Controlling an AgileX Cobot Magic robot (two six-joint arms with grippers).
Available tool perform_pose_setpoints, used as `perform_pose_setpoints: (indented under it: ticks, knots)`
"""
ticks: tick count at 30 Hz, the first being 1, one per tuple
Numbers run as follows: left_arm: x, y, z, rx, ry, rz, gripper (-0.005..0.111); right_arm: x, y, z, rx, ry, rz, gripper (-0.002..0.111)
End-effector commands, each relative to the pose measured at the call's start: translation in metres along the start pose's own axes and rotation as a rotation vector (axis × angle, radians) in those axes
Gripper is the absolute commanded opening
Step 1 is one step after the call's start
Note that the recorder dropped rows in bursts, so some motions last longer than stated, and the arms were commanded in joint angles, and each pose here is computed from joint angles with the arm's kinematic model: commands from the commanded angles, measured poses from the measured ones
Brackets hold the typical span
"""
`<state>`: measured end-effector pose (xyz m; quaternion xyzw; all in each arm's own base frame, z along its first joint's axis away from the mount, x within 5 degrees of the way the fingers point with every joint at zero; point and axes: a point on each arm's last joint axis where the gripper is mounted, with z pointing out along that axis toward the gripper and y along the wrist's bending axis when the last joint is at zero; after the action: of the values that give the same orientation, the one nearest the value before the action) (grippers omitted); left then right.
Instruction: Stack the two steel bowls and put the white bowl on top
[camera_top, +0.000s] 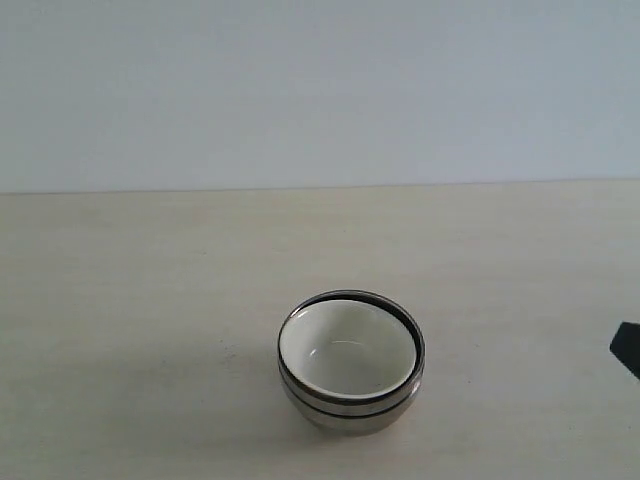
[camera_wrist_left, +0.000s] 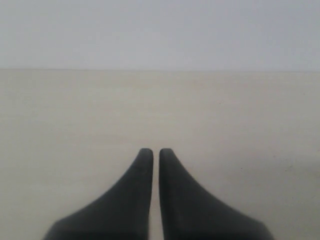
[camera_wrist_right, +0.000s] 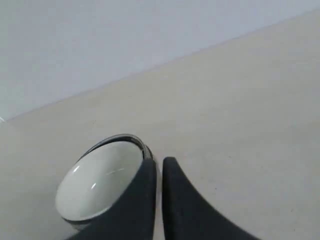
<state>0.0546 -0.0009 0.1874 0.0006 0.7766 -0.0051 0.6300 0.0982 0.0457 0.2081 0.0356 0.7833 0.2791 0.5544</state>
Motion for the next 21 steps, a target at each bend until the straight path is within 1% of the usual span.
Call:
perform_pose_setpoints:
  ticks: [1, 2, 6, 21]
  knots:
    - [0.001, 0.0002, 0.0001, -0.003, 0.001, -0.002, 0.004, 0.0124, -0.0023, -0.0047, 0.003, 0.097, 0.087, 0.0]
    - [0.001, 0.0002, 0.0001, -0.003, 0.001, -0.002, 0.004, 0.0147, -0.0025, -0.005, 0.007, 0.122, 0.112, 0.0]
    - [0.001, 0.0002, 0.0001, -0.003, 0.001, -0.002, 0.004, 0.0174, -0.0027, -0.0053, 0.011, 0.152, 0.115, 0.0]
    - [0.001, 0.0002, 0.0001, -0.003, 0.001, -0.002, 0.004, 0.0174, -0.0027, -0.0053, 0.011, 0.152, 0.115, 0.0]
